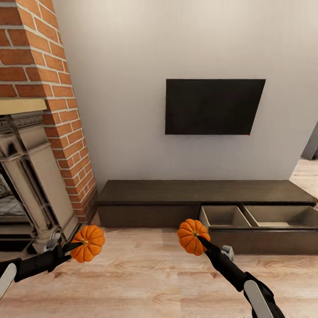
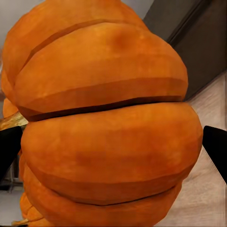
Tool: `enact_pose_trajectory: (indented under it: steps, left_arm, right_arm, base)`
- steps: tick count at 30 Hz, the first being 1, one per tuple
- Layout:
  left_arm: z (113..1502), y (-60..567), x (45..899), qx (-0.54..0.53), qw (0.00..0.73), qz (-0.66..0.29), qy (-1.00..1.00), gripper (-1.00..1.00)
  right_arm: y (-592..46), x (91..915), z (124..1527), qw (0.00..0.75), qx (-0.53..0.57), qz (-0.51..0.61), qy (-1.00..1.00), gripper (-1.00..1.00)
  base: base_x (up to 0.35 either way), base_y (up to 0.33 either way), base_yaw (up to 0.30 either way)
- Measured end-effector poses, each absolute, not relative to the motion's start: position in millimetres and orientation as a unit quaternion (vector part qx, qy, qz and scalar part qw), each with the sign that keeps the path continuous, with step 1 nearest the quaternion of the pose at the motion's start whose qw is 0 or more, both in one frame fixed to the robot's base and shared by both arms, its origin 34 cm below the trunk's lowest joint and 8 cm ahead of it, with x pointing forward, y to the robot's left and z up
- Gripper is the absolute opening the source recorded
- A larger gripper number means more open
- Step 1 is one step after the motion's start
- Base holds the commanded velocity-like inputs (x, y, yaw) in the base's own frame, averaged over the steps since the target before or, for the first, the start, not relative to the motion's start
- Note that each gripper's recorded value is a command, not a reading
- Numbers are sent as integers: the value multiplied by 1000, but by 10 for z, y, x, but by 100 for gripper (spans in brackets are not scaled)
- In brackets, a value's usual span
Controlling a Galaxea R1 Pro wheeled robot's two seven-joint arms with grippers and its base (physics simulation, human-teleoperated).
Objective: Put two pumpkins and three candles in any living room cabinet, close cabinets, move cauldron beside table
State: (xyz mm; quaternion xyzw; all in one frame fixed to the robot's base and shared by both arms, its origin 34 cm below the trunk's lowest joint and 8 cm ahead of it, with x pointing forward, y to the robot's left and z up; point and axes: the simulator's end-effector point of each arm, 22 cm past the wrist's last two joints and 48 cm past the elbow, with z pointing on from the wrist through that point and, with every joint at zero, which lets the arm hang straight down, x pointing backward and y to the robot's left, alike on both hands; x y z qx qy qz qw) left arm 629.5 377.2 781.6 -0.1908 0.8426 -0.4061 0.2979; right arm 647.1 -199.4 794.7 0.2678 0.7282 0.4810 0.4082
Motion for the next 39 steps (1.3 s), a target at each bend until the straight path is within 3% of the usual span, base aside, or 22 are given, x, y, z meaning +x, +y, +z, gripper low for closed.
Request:
enact_pose_trajectory:
  steps: [39]
  left_arm:
    - [7882,3770,6303,-188,304,-407,841,-100]
  right_arm:
    - [-2098,6464,7928,410,286,479,722,-100]
  base:
    - [0,0,-266]
